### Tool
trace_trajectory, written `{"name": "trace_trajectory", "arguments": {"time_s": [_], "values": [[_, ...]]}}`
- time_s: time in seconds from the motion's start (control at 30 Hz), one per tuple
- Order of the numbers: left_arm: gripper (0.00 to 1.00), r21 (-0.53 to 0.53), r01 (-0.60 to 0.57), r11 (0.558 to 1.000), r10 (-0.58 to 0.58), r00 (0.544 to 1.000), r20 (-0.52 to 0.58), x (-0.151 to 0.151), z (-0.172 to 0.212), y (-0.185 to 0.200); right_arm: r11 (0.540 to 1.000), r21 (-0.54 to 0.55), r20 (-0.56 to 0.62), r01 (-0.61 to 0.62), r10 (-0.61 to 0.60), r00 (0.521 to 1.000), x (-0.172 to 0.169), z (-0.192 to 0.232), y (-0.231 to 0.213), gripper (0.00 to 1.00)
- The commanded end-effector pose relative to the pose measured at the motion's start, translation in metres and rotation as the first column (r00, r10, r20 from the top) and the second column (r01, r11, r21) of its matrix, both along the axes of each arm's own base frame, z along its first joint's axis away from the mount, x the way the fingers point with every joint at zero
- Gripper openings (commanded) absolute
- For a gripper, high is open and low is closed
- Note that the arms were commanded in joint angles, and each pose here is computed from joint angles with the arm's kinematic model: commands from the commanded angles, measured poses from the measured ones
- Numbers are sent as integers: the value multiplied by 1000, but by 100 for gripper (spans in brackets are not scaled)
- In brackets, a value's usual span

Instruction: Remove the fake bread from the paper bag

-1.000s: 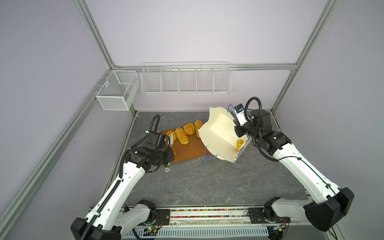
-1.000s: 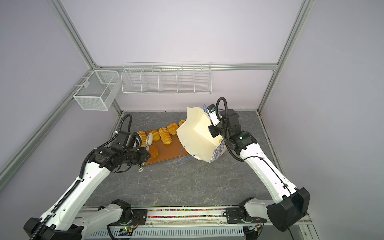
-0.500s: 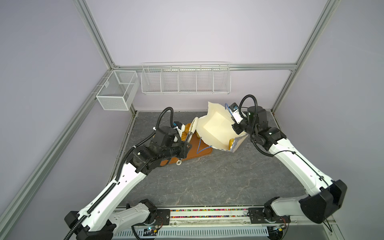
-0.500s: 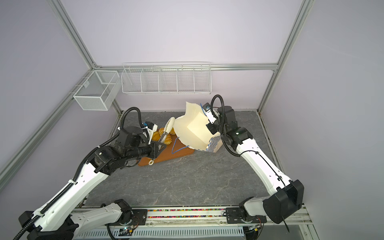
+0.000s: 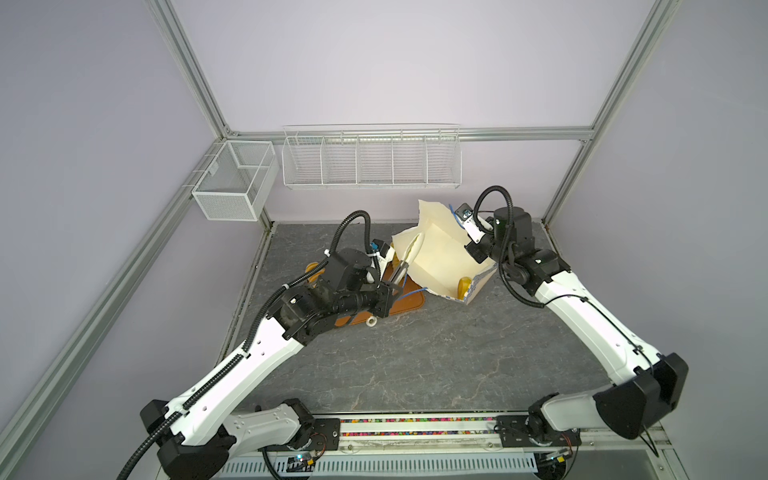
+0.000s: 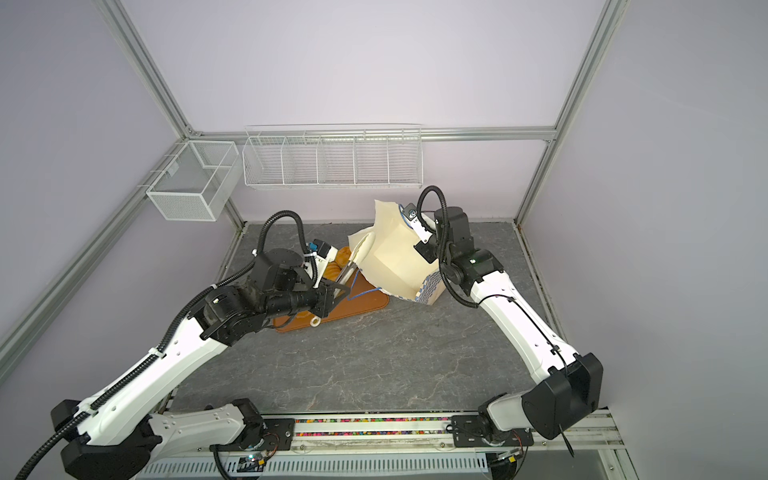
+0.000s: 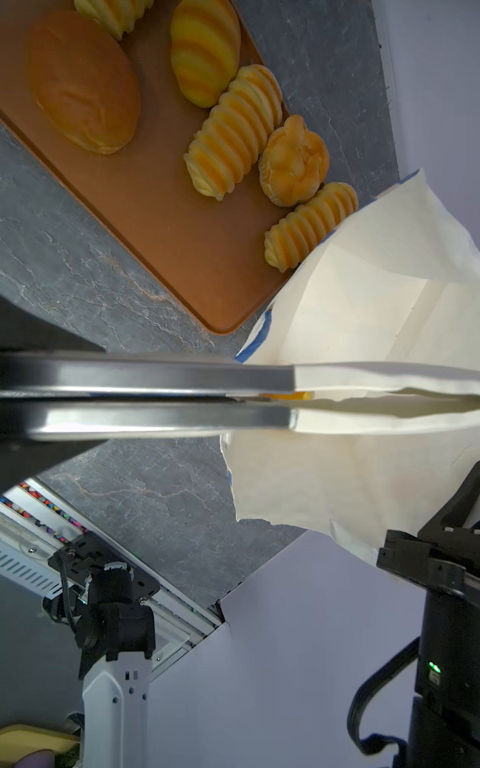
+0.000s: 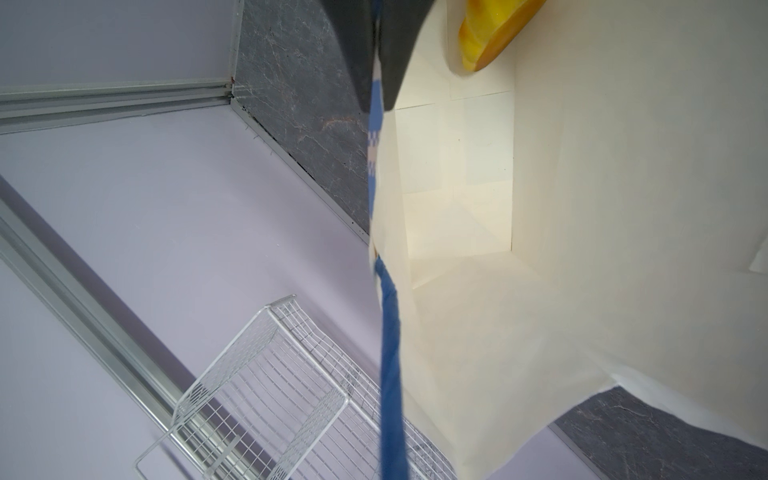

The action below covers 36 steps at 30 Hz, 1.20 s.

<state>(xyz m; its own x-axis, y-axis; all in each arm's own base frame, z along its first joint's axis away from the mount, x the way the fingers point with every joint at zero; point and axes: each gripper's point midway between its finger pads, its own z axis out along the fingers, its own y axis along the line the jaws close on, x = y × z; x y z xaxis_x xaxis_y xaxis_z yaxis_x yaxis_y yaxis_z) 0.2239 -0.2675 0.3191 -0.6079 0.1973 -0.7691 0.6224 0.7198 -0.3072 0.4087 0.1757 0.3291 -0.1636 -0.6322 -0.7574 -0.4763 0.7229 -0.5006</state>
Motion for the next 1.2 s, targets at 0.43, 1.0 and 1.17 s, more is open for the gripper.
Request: {"name": "trace_trajectory", "arguments": {"time_s": [0.43,1.0,1.17], "values": [[13,8,124,992,-124,992,2,19,-14,-63,998,-61,59,2,2,998,4,24,-14,7],[10,170,248,954,-210,954,-216,-21,-139,-133,990,52,-52,-129,132,990,-53,-24,6,7],[10,177,256,950,-202,940,-274,-36,-159,-132,989,99,-61,-107,114,992,-79,-39,0,7]]}}
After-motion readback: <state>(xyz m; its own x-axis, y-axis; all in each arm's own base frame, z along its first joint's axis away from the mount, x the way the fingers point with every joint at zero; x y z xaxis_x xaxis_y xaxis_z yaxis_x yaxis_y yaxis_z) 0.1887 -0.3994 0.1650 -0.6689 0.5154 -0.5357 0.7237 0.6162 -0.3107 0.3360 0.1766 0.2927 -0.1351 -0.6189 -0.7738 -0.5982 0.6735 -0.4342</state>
